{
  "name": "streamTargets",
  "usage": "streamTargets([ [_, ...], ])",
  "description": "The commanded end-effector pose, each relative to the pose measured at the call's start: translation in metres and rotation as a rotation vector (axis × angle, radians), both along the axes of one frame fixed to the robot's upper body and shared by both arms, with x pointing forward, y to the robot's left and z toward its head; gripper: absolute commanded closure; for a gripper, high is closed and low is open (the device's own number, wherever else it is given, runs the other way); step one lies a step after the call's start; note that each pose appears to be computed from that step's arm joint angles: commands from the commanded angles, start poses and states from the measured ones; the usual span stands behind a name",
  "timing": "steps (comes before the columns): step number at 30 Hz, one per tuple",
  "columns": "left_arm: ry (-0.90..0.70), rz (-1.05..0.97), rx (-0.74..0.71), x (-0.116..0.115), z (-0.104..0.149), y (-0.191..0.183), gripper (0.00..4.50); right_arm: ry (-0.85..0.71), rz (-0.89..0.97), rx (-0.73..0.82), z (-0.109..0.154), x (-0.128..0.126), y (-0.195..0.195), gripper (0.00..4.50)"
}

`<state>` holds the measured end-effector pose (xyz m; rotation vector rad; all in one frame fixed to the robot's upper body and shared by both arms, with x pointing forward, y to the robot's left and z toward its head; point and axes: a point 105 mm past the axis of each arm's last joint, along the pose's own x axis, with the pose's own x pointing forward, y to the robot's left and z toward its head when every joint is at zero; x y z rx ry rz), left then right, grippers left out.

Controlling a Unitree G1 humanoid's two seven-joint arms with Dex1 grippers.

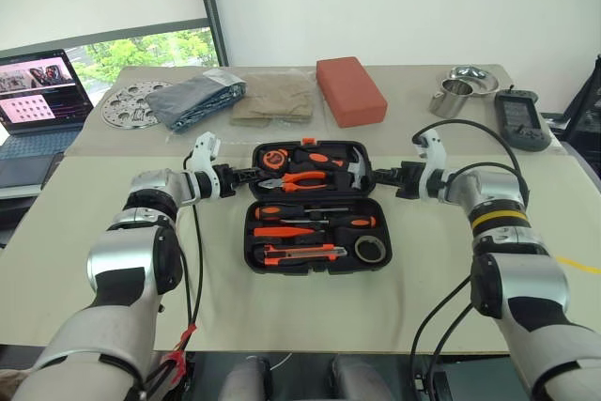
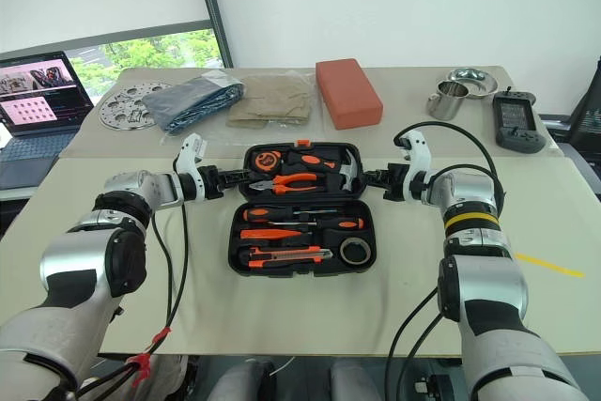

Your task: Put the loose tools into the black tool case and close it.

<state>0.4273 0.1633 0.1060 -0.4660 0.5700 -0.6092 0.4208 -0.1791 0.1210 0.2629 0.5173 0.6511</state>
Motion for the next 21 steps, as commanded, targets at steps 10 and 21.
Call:
streamTargets([
  [10, 0.029, -0.039, -0.010, -0.009, -0.005, 0.007, 3.50, -0.026, 0.046, 0.025, 0.008, -0.006, 0.003, 4.50],
  [21, -0.063, -0.107, -0.115, -0.012, 0.018, 0.012, 4.43, -0.127, 0.014, 0.068, 0.027, 0.002, -0.003, 4.50],
])
